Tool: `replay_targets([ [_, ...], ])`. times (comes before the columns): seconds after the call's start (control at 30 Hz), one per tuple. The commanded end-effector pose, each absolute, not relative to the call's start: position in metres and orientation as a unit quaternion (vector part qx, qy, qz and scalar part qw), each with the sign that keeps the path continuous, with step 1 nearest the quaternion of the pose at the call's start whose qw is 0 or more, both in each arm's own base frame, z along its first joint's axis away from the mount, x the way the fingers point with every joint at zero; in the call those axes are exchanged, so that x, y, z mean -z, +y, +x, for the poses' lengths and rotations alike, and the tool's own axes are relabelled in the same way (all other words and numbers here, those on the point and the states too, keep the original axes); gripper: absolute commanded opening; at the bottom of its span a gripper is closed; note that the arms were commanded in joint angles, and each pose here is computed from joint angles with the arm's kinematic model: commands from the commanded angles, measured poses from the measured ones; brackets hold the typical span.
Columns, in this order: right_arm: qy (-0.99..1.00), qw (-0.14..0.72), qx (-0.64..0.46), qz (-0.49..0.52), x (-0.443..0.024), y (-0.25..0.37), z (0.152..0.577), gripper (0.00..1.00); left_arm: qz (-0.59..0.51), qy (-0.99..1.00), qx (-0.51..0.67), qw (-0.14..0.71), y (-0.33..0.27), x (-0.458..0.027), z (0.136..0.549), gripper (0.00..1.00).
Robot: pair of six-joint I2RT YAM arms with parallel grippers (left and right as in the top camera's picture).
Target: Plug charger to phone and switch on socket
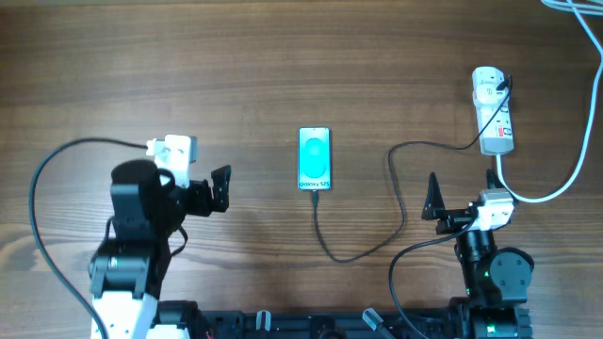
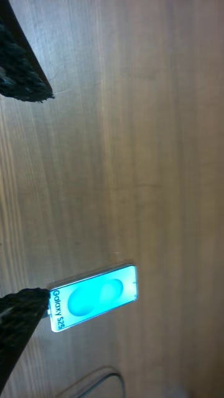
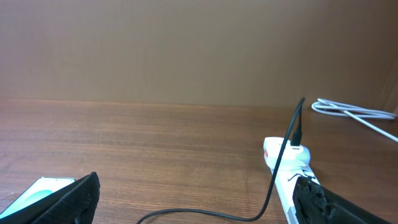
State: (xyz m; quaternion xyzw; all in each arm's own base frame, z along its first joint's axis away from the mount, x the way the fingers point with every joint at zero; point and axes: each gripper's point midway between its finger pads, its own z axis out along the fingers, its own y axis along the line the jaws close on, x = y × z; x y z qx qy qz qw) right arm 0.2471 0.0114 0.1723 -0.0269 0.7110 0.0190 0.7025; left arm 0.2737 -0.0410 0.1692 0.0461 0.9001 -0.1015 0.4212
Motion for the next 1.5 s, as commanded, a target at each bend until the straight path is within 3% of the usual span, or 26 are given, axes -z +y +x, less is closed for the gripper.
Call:
replay_targets([
  [0.0, 0.706, 0.707, -0.02, -0.018, -0.175, 0.009, 0.247, 1.0, 0.058, 0.88, 0.099, 0.462, -0.04, -0.163, 0.265, 1.0],
  [0.47, 0.706, 0.707, -0.02, -0.018, -0.175, 0.009, 0.247, 1.0, 0.051, 0.789, 0.097, 0.605, -0.037, -0.167, 0.249, 1.0],
  [0.7, 0.706, 0.707, -0.02, -0.018, -0.175, 0.009, 0.247, 1.0, -0.019, 0.744, 0.1, 0.661, -0.02, -0.171, 0.25, 1.0],
  [1.1, 0.706, 0.707, -0.02, -0.018, -0.175, 0.009, 0.247, 1.0, -0.043, 0.697, 0.089, 0.71, -0.009, -0.181, 0.246, 1.0],
  [1.47, 0.706, 0.707, -0.02, -0.018, -0.175, 0.009, 0.247, 1.0, -0.026, 0.732, 0.043, 0.679, -0.004, -0.157, 0.246, 1.0],
])
